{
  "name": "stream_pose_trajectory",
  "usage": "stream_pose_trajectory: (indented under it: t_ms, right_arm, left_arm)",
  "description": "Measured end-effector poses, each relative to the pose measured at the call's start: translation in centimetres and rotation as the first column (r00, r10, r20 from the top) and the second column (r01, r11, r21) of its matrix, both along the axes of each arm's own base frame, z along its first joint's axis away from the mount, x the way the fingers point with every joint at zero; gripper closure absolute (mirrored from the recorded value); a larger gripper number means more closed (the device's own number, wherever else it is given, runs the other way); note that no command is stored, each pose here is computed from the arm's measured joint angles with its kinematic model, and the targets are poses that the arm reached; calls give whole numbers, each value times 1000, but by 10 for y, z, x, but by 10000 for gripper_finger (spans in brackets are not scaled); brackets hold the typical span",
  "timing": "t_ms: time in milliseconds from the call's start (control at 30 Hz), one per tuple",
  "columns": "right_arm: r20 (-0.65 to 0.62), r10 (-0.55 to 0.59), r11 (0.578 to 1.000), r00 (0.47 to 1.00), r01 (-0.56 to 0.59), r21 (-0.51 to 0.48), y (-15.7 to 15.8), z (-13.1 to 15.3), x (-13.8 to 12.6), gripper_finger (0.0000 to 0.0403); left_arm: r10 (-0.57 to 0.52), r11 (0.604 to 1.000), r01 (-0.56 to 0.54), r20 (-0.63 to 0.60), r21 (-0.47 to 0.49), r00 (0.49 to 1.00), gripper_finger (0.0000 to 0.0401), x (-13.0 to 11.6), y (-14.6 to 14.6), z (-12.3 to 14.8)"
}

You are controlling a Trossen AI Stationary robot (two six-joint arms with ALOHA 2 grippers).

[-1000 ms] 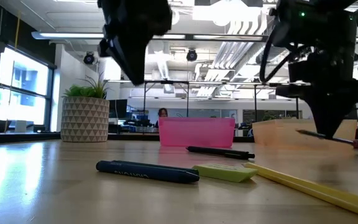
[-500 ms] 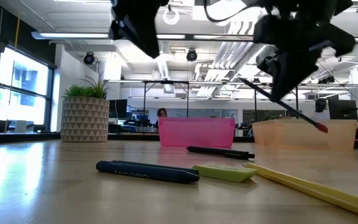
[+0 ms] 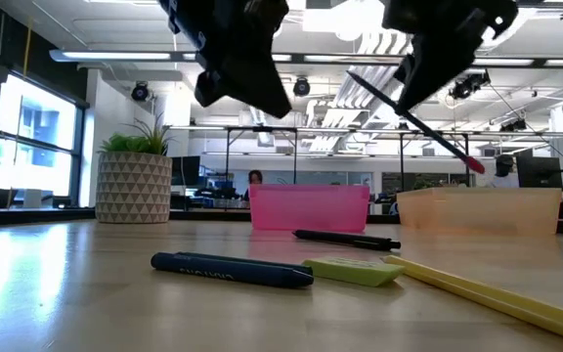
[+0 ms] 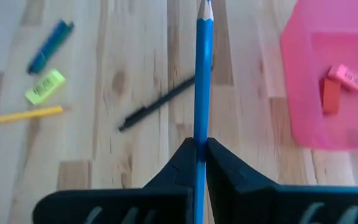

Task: Sort crayons/erasers/pens/pencils in bins
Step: Put the blue pencil into the green bin bin

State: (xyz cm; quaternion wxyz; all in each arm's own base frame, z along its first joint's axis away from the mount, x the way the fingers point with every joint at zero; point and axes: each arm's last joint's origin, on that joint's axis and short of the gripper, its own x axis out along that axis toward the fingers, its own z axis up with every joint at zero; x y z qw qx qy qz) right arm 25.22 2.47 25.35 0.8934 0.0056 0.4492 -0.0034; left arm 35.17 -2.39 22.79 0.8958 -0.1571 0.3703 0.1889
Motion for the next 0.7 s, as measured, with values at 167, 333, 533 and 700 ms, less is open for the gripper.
stream_pose_trajectory:
  t_ms: [167,333,533,700]
  right_arm:
    - [39,4,1000,999,-4,2,0,20,4,400]
    - [54,16,1000,998,-16,-4,1,39,5,400]
    - [82,23,1000,996,-23,-7,1,59,5,400]
    - [92,43,999,995,-41,-23,0,77,2,400]
  left_arm:
    - [-61,998,62,134,-2,989,353,8,-2,3]
    - [-85,996,81,232,25,969,353,15,2,12]
    - [-124,991,136,368,-8,922,353,23,13,23]
    - [-179,978,207,455,-12,872,353,27,20,32]
